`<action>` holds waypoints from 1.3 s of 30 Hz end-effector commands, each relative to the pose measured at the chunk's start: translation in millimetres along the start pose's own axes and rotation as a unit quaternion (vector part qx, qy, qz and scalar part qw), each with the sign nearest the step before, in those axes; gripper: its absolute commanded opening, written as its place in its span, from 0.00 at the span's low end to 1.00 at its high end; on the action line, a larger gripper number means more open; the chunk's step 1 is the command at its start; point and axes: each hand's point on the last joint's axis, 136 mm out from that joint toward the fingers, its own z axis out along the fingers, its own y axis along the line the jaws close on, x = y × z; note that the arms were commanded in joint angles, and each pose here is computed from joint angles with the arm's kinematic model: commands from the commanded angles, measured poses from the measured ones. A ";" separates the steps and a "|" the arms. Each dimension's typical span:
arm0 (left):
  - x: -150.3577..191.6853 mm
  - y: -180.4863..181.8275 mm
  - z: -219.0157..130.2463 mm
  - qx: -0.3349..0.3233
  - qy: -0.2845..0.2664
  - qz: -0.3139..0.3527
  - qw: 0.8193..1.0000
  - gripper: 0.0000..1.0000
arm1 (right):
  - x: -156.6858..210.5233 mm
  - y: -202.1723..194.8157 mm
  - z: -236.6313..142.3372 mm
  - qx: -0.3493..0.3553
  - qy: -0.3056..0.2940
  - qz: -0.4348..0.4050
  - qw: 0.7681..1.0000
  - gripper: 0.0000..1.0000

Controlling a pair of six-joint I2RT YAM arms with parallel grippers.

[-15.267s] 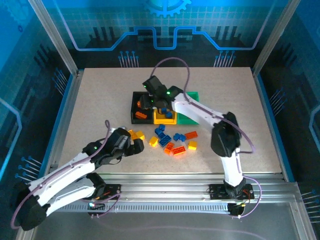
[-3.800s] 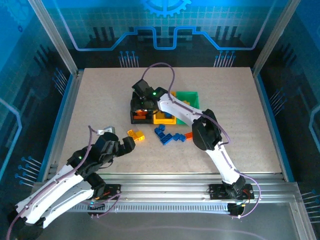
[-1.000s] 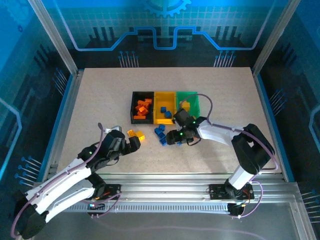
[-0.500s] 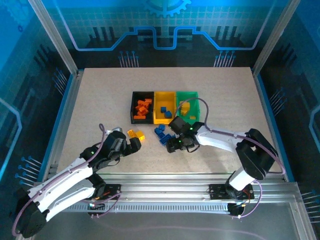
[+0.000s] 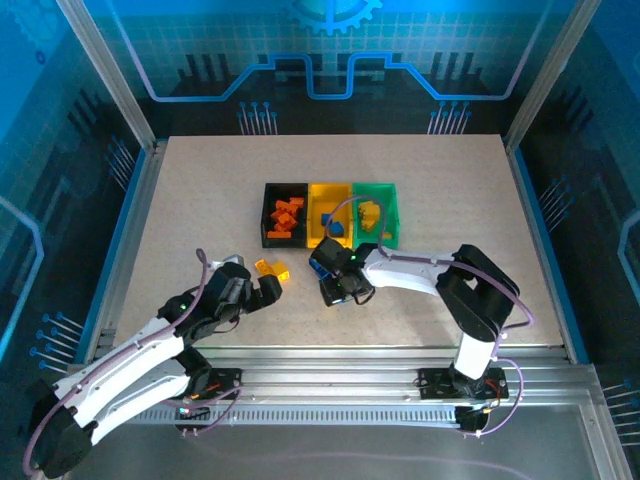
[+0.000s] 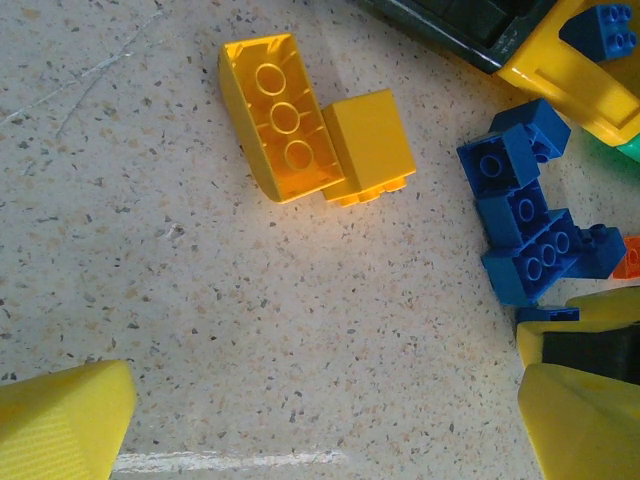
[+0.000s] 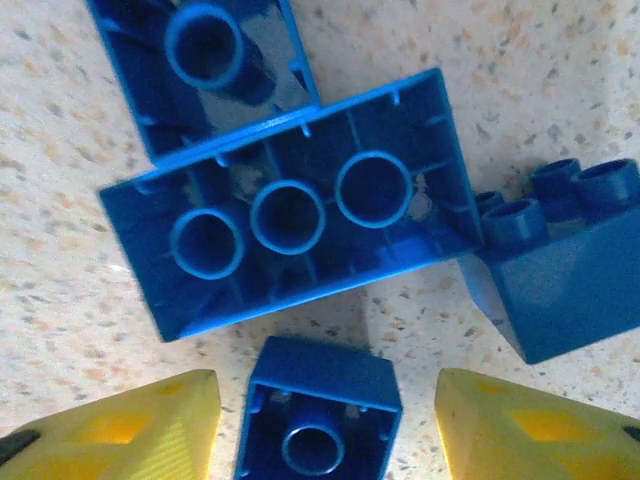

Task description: Sort the legos into containers by color

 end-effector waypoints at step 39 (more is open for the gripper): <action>6.6 -8.8 -6.0 0.021 0.028 -0.001 0.999 0.99 | -226.5 -33.7 -53.0 0.034 -0.125 0.123 0.984 0.67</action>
